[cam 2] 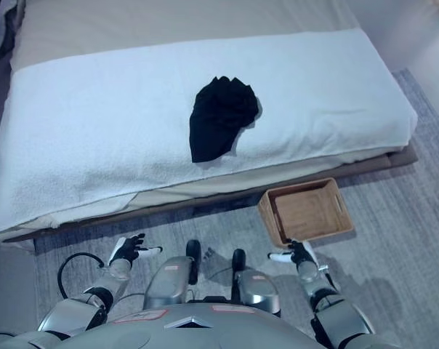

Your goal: Put the clothes on the bed into the basket.

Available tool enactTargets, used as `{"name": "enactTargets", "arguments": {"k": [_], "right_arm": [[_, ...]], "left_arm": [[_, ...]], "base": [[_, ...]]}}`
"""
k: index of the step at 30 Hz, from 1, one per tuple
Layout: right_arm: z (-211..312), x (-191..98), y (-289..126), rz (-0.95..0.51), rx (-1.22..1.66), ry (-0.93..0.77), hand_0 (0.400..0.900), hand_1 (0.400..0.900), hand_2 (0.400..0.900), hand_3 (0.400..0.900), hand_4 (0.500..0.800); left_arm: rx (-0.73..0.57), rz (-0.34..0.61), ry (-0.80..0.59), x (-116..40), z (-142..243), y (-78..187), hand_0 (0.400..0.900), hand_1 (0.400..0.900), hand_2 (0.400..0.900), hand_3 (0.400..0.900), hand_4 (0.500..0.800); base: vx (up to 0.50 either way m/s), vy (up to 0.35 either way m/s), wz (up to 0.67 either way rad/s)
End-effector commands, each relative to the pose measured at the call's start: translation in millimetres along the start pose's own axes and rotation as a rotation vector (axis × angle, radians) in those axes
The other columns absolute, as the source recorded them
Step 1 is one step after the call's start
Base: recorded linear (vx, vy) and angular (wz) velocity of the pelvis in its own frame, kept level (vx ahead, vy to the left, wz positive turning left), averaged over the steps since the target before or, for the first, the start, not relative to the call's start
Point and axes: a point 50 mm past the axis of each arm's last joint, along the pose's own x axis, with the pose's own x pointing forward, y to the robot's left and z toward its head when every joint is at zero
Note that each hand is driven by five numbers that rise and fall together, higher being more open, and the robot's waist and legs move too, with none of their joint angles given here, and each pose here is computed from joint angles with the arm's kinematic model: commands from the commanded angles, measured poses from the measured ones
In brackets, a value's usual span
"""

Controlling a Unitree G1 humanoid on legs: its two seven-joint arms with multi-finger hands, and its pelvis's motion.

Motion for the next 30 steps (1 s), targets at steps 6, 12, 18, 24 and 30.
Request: {"name": "enactTargets", "arguments": {"k": [6, 12, 18, 24, 30], "right_arm": [[-21, -3, -10, -0.052, -0.016, 0.06, 0.9, 0.9, 0.9, 0.9, 0.8], [-20, -3, -14, -0.069, 0.01, 0.058, 0.9, 0.9, 0.9, 0.9, 0.8], [3, 1, -19, -0.063, 0.015, -0.038, 0.9, 0.9, 0.9, 0.9, 0.8], [41, 0, -11, -0.067, -0.017, -0.204, 0.9, 0.9, 0.9, 0.9, 0.8], [95, -2, -31, -0.138, -0.202, -0.412, 0.9, 0.9, 0.9, 0.9, 0.8]], "left_arm": [[0.009, 0.029, 0.054, -5.5, -25, 3, 0.9, 0.9, 0.9, 0.9, 0.8], [0.004, 0.027, 0.0, 0.2, -6, 11, 0.9, 0.9, 0.9, 0.9, 0.8], [0.041, 0.112, -0.087, 10.9, 31, 63, 0.9, 0.9, 0.9, 0.9, 0.8], [0.089, -0.028, -0.129, 0.4, 25, -10, 0.9, 0.9, 0.9, 0.9, 0.8], [0.068, -0.019, -0.148, -1.7, 31, -18, 0.9, 0.9, 0.9, 0.9, 0.8]], "base": [[0.413, 0.375, -0.52], [0.317, 0.402, -0.09], [0.341, 0.131, 0.28], [0.444, -0.015, 0.76], [0.376, -0.16, 0.62]]}}
